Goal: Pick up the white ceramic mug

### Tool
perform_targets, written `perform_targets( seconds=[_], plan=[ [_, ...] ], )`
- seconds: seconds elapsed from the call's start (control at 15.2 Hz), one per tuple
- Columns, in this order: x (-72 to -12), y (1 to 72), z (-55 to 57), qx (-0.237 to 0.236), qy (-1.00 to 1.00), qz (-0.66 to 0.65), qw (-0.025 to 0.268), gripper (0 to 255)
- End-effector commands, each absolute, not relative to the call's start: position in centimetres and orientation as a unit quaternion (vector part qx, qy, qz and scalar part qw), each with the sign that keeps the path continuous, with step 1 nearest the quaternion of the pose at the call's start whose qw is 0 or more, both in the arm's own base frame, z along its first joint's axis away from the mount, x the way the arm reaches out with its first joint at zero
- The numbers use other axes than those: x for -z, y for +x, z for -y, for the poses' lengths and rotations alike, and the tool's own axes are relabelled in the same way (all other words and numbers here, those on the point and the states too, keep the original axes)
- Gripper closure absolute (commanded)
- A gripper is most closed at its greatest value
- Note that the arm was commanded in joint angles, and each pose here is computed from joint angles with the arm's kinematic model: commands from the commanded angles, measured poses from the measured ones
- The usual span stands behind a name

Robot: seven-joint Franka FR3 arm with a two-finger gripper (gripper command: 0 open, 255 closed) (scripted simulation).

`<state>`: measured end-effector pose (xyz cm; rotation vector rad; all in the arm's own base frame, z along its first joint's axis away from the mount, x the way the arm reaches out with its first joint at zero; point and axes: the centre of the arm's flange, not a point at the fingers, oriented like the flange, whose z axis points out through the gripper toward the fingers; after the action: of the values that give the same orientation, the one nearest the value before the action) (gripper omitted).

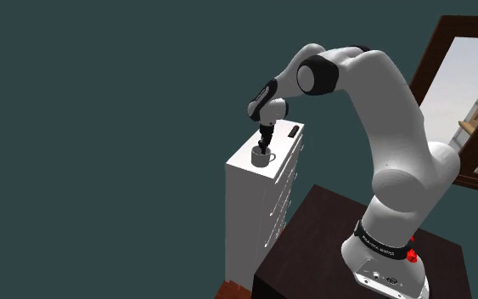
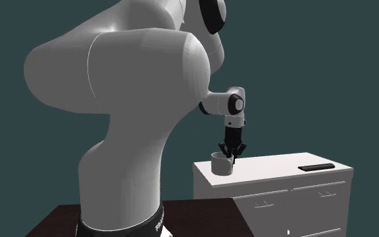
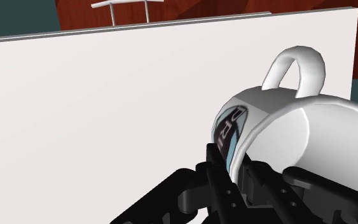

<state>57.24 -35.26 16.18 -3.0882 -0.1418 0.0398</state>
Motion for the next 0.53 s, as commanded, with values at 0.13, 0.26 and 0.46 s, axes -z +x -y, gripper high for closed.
perform_targets(
  seconds=[0.13, 0.26, 0.46],
  plan=[
    [-18.0, 57.3, 35.2, -0.013, -0.999, 0.046, 0.025, 255],
    [-19.1, 57.3, 35.2, -0.013, -0.999, 0.046, 0.025, 255],
    [-20.7, 57.3, 35.2, -0.013, -0.999, 0.046, 0.025, 255]
  ],
)
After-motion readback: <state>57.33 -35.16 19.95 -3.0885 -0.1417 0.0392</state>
